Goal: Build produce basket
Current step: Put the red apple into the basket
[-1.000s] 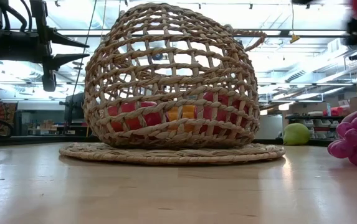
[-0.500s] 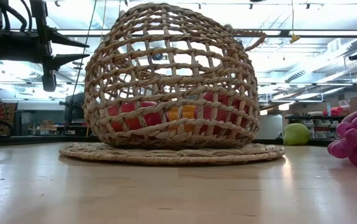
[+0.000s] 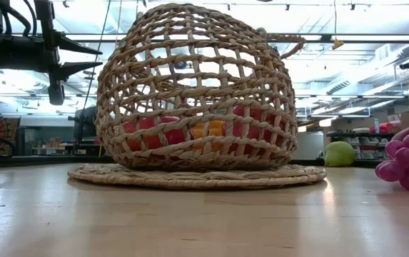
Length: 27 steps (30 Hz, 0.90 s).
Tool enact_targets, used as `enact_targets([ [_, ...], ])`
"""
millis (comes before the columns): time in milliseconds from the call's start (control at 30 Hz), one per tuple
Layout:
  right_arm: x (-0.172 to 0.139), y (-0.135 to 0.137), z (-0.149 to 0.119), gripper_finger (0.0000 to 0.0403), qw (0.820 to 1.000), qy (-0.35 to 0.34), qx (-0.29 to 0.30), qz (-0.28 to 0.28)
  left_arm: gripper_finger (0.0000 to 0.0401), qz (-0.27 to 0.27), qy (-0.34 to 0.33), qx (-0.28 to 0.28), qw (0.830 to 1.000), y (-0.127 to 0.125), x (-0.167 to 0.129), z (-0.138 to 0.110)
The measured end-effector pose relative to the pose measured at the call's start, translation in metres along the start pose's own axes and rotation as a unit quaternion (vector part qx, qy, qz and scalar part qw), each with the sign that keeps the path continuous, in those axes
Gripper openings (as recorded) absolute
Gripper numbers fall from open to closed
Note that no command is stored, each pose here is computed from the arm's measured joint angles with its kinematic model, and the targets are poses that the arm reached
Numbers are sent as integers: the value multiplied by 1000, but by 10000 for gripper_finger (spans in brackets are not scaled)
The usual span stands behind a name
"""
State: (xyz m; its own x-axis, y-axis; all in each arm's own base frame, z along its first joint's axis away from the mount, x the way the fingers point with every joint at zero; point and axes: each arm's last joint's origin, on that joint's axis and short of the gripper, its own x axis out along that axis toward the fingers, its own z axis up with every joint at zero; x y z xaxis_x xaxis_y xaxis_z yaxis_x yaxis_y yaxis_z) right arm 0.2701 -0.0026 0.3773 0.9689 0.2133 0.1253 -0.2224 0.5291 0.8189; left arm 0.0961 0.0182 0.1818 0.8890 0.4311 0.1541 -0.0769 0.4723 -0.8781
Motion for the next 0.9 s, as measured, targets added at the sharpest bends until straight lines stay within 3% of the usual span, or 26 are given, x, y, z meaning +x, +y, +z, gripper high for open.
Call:
enact_targets([
  [167, 20, 12, 16, 355, 992, 53, -78, -85, 89, 0, 0, 0, 1000, 0, 0, 0],
  [367, 50, -7, 35, 355, 961, 128, -116, -217, 91, 0, 0, 0, 1000, 0, 0, 0],
  [600, 78, -25, 52, 355, 933, 183, -141, -277, 85, 0, 0, 0, 1000, 0, 0, 0],
  [767, 89, -39, 57, 355, 902, 212, -177, -331, 90, 0, 0, 0, 1000, 0, 0, 0],
  [900, 92, -66, 55, 355, 870, 249, -186, -383, 90, 0, 0, 0, 1000, 0, 0, 0],
])
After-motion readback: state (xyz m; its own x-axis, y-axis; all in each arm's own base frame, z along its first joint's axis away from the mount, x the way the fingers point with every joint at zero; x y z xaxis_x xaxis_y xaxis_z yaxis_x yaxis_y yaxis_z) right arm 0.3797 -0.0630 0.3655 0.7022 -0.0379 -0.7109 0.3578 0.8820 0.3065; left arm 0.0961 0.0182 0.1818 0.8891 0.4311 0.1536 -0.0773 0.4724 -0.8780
